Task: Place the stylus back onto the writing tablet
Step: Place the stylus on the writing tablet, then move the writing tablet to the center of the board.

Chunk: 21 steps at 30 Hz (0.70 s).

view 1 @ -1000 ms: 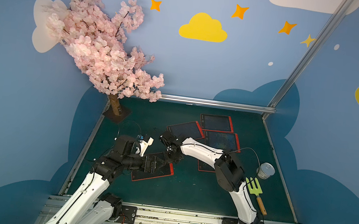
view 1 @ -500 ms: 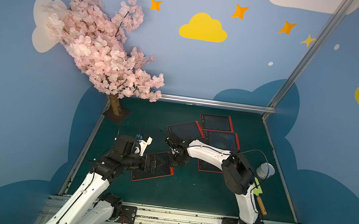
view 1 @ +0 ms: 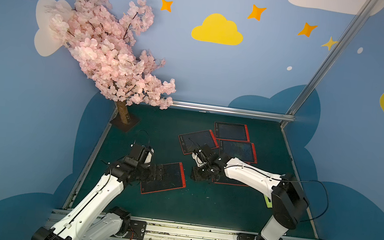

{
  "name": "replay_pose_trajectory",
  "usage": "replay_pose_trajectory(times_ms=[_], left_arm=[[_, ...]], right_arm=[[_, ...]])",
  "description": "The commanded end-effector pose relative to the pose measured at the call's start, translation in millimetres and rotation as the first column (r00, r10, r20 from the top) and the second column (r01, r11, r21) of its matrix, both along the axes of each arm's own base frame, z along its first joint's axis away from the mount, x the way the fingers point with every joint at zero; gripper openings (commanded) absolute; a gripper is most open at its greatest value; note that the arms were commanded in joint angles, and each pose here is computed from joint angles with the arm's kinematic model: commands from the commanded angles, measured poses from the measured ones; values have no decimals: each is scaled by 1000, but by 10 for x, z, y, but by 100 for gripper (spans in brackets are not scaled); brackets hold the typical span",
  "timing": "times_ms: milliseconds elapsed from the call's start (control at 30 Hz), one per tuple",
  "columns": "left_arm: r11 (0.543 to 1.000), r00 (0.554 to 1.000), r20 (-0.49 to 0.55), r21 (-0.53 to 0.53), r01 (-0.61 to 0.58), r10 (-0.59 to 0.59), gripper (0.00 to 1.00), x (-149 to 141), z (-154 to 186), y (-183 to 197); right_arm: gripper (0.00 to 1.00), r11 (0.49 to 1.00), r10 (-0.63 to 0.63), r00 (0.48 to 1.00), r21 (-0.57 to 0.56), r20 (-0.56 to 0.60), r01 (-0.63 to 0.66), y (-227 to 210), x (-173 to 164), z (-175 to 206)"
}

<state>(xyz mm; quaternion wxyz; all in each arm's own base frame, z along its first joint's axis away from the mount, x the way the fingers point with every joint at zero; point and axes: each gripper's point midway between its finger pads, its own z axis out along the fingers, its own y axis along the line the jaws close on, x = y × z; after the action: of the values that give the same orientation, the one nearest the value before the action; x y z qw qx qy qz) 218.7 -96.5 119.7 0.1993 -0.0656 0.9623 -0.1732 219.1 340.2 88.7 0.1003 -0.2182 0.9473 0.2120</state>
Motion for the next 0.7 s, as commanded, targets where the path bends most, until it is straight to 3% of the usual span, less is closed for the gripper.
replay_pose_trajectory(times_ms=[0,167,233,667], left_arm=[[990,991,-51,63,-124,127,99,20,-87,218],[973,968,-101,27,-228,230,99,98,-278,342],[965,958,-112,34,-261,263,99,121,-358,403],[923,918,-105,78,-377,383,99,270,-741,628]], right_arm=[[56,995,17,1000,103,17,-19,56,-12,193],[88,984,28,1000,179,1,-28,10,-71,271],[95,981,30,1000,192,-8,-28,-16,-89,270],[97,978,-2,1000,208,14,-1,-141,-76,253]])
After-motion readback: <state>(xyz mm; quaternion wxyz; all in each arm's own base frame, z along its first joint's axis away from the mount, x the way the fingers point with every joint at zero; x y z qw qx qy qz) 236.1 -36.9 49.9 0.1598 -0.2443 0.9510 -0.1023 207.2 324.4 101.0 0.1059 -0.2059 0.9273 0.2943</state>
